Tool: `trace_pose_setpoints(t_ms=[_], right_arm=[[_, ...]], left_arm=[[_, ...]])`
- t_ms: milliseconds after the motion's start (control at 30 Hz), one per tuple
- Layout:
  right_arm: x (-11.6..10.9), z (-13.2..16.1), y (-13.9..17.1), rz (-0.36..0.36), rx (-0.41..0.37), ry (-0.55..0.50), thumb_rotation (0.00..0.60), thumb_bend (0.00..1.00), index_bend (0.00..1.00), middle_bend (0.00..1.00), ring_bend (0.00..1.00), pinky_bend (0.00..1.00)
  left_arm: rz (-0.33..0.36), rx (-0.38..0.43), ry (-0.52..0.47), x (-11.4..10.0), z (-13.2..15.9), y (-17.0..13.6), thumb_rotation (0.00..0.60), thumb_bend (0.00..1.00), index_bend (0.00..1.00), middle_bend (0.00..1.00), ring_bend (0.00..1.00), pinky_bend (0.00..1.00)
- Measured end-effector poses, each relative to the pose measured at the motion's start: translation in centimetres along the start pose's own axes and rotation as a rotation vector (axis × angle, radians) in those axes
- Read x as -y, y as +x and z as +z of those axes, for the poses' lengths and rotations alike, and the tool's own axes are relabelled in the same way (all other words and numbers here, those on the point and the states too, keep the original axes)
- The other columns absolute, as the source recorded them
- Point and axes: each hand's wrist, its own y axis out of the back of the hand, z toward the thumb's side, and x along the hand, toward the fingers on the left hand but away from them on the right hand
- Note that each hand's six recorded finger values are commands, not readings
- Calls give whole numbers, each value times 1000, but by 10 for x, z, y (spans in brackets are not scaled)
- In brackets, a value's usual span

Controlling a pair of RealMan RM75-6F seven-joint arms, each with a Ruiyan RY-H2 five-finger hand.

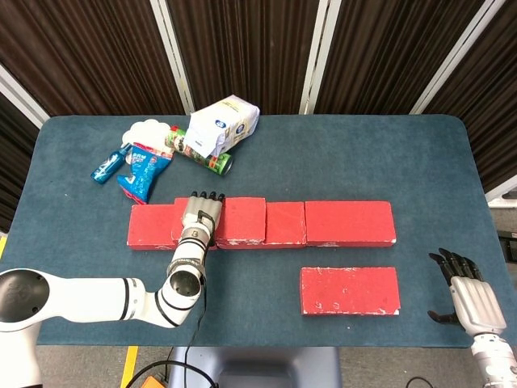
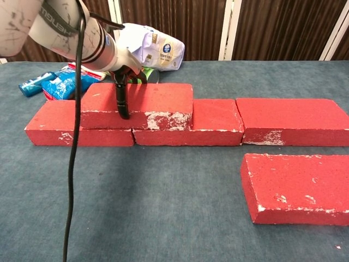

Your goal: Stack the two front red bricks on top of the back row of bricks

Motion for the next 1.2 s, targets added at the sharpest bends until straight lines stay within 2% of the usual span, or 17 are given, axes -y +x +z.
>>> trace_pose_setpoints(t_ms=[1200], right_arm=[[2, 1, -1, 6, 4, 1, 600, 0, 228, 135, 73, 0]], left_arm=[[2, -1, -16, 2, -4, 0, 600, 210, 0, 0, 0, 68]])
